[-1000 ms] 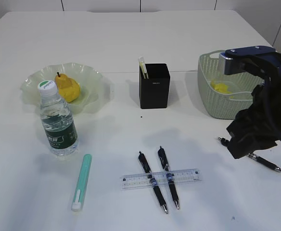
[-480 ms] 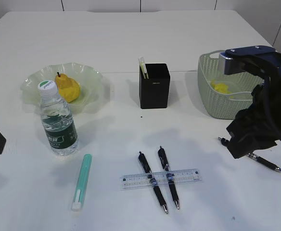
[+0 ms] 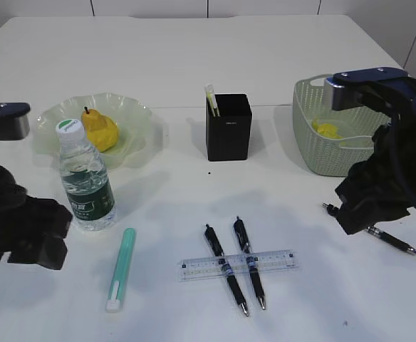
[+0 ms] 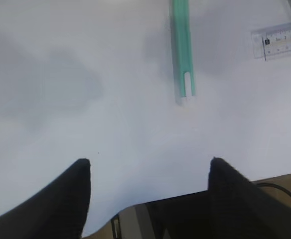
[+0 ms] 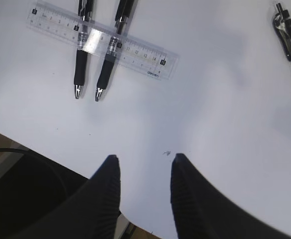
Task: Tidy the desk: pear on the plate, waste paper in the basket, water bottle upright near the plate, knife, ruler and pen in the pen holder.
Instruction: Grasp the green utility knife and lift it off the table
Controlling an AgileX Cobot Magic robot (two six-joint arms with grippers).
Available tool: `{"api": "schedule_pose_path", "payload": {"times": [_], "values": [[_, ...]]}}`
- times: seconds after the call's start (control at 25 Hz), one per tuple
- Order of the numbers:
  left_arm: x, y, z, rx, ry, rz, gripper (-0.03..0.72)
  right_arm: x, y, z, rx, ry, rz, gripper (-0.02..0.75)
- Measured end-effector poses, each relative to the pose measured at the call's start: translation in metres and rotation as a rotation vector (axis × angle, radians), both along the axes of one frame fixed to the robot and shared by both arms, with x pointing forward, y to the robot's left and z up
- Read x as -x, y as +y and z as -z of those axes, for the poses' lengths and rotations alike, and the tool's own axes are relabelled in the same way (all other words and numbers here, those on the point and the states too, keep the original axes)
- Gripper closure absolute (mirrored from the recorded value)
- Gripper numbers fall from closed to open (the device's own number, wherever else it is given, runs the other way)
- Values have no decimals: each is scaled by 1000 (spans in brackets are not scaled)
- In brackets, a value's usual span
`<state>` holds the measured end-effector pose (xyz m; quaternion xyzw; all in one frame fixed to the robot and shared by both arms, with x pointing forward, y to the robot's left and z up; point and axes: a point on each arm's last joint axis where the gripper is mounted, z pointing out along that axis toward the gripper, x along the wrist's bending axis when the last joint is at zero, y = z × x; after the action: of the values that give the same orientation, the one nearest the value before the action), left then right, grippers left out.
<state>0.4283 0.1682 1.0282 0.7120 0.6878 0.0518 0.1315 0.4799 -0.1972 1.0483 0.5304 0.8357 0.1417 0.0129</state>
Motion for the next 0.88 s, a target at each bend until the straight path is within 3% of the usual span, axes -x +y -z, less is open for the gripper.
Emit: {"api": "schedule_pose_path", "payload": {"times": [0.36, 0.68, 0.88], "values": [[-20, -31, 42, -2, 21, -33, 167, 0, 0, 0, -1, -2, 0, 475], [-34, -43, 78, -23, 69, -57, 167, 0, 0, 0, -1, -4, 1, 475], [-41, -49, 92, 1, 56, -62, 168, 0, 0, 0, -1, -4, 1, 475]]}}
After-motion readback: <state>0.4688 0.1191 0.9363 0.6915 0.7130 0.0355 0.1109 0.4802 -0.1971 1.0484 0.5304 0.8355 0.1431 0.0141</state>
